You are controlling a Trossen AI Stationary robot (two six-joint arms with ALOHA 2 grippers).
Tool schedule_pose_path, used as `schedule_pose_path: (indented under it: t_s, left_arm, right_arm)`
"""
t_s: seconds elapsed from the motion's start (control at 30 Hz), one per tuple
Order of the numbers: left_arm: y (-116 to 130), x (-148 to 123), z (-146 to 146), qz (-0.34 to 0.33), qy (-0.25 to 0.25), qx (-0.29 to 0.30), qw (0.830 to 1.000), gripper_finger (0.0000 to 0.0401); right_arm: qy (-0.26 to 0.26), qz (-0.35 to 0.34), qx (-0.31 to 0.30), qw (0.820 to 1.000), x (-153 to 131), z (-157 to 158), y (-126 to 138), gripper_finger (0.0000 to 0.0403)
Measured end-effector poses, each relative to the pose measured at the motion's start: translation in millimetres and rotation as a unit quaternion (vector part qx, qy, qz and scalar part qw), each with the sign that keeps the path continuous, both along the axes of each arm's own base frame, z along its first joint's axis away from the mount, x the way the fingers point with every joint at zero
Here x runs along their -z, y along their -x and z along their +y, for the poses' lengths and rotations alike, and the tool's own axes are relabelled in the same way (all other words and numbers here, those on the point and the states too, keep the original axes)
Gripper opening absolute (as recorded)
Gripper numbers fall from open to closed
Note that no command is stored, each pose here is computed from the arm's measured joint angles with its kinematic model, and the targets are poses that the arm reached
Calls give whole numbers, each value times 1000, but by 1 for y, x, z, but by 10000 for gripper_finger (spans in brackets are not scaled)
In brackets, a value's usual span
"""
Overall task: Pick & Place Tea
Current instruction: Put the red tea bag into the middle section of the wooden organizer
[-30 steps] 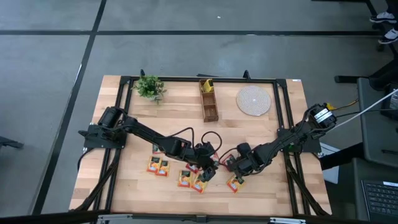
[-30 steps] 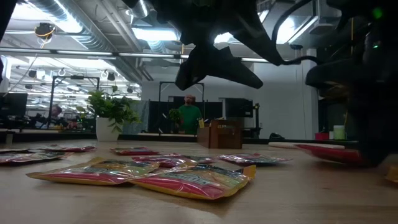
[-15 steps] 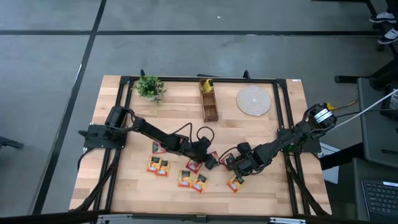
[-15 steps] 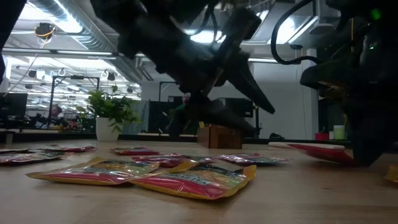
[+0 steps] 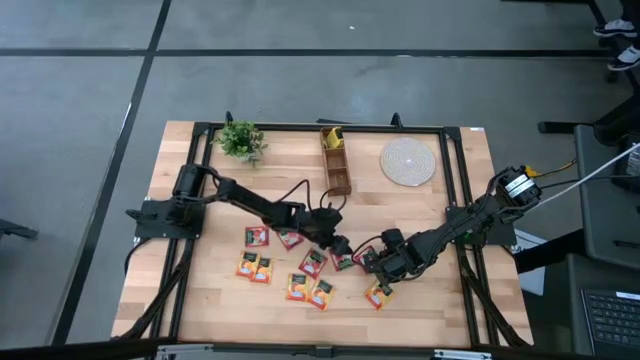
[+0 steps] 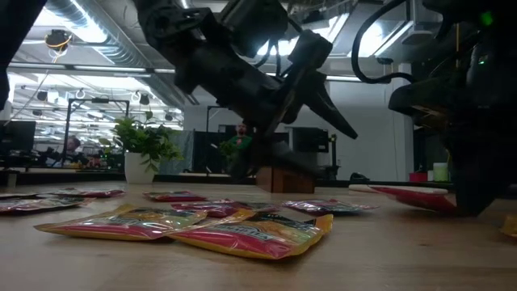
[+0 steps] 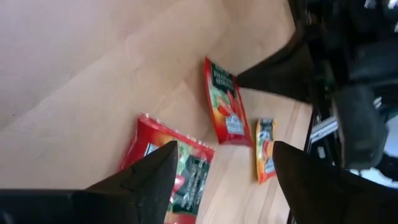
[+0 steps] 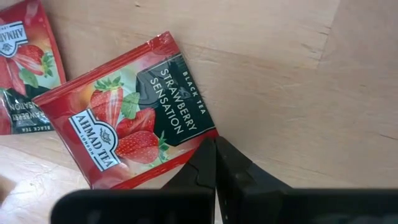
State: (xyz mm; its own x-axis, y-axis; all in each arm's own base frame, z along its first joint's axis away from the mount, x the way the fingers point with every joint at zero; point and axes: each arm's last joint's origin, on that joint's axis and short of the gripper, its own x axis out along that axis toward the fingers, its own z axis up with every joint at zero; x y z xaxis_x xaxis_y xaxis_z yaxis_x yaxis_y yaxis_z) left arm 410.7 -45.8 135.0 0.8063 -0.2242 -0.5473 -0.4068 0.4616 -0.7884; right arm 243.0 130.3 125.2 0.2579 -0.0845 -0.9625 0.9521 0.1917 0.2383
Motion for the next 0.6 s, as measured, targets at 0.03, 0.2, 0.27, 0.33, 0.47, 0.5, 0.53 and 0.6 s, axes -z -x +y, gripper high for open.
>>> schedule_pose_path:
  t_s: [0.03,0.2,0.27,0.33,0.47,0.5,0.53,0.6]
  left_arm:
    - [0,0,-1,2,-1,2,1000,259]
    - [1,0,-7,2,0,12,1000,256]
    - [1,0,-8,2,0,14,1000,254]
    - [1,0,-9,2,-1,13,1000,254]
    - [-2,5,-9,4,-4,15,1000,253]
    - [-5,8,-10,8,-3,20,1000,253]
    - [-9,10,-11,6,0,23,1000,253]
    - [-16,13,-12,7,4,38,999,253]
  right_arm:
    - [0,0,1,1000,0,0,0,0]
    - [0,-1,2,1000,0,0,0,0]
    - [0,-1,2,1000,0,0,0,0]
    - [-1,-1,6,1000,0,0,0,0]
    - [1,-7,19,1000,0,0,-1,0]
    - [0,-8,22,1000,0,0,-1,0]
    - [0,-8,24,1000,0,0,-1,0]
    - [-1,-10,25,1000,0,0,-1,0]
